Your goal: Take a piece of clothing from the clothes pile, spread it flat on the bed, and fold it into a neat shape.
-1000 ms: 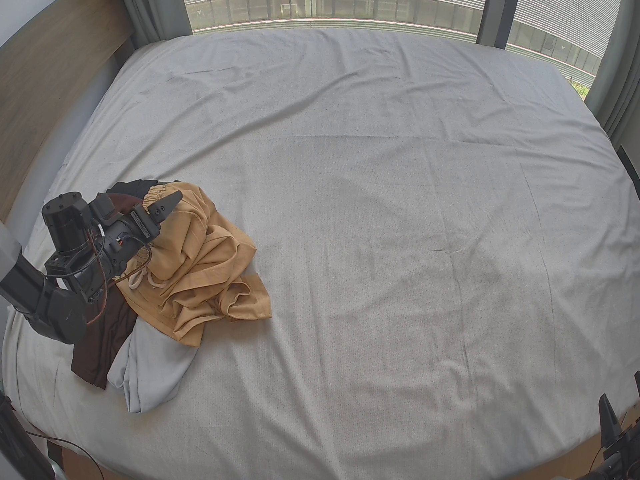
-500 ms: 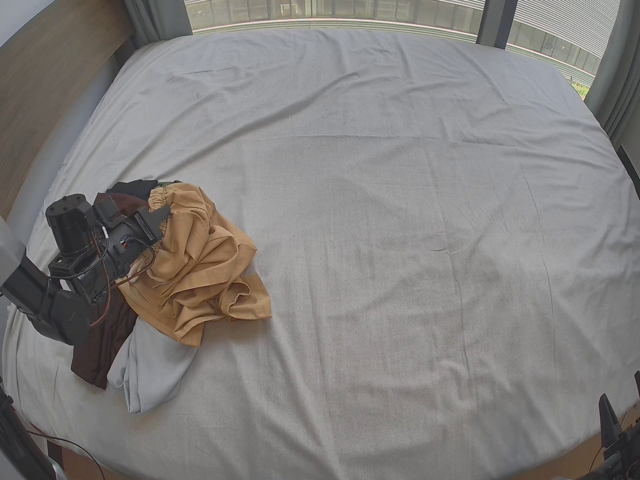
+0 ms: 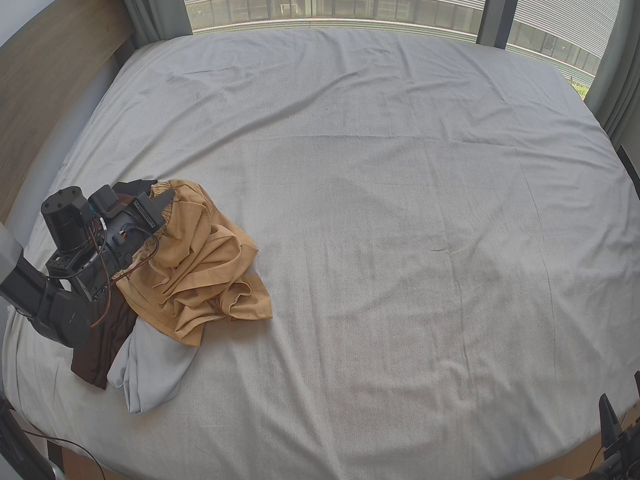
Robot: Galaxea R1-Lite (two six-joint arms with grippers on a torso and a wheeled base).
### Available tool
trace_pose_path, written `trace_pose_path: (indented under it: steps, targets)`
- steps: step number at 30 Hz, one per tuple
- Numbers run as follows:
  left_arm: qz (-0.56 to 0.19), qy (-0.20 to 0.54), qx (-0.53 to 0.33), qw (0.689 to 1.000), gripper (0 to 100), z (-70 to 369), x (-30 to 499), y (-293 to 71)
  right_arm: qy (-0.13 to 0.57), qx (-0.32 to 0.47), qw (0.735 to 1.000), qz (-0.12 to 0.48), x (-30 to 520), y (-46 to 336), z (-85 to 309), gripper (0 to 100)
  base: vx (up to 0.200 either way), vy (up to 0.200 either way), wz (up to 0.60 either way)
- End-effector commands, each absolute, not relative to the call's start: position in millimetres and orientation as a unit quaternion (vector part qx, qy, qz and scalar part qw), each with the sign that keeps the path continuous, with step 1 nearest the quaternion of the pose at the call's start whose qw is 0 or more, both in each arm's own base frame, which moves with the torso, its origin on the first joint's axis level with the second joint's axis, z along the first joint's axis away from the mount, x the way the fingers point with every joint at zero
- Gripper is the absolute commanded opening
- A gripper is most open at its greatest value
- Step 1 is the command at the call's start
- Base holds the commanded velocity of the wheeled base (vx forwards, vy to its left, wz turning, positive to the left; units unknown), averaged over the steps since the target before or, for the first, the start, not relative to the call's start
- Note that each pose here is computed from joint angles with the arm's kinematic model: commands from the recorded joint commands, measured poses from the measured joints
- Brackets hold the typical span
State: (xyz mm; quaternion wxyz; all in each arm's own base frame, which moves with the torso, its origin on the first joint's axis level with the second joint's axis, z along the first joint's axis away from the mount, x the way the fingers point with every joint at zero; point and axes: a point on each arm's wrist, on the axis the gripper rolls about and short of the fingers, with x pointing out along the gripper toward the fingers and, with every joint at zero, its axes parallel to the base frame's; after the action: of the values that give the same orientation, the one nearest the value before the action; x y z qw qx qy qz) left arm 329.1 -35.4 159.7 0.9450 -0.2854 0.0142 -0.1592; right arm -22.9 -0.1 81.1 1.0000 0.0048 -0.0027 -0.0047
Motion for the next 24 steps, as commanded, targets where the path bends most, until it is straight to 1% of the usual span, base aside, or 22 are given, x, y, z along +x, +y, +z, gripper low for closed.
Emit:
trace_pose_path:
  steps: [1, 4, 17, 19, 24]
  targets:
    - [-0.187, -0.005, -0.293, 0.938, 0, 177.7, 317.2, -47.6, -0.002, 0.005, 1.0, -0.005, -22.8, -0.1, 76.0, 100, 0.0, 0.0, 0.0]
    - [-0.203, -0.011, -0.301, 0.932, 0, 183.7, 311.9, -56.2, -0.002, 0.006, 1.0, -0.005, -22.8, -0.1, 76.0, 100, 0.0, 0.0, 0.0]
    - [-0.227, -0.021, -0.298, 0.927, 0, 185.5, 305.3, -63.2, -0.002, 0.006, 1.0, -0.005, -22.8, -0.2, 76.0, 100, 0.0, 0.0, 0.0]
    - [-0.25, -0.035, -0.298, 0.921, 0, 197.8, 294.1, -72.8, -0.002, 0.006, 1.0, -0.005, -22.8, -0.1, 76.0, 100, 0.0, 0.0, 0.0]
    - [-0.271, -0.044, -0.297, 0.915, 0, 208.0, 285.6, -81.7, -0.002, 0.005, 1.0, -0.005, -22.8, -0.1, 76.0, 100, 0.0, 0.0, 0.0]
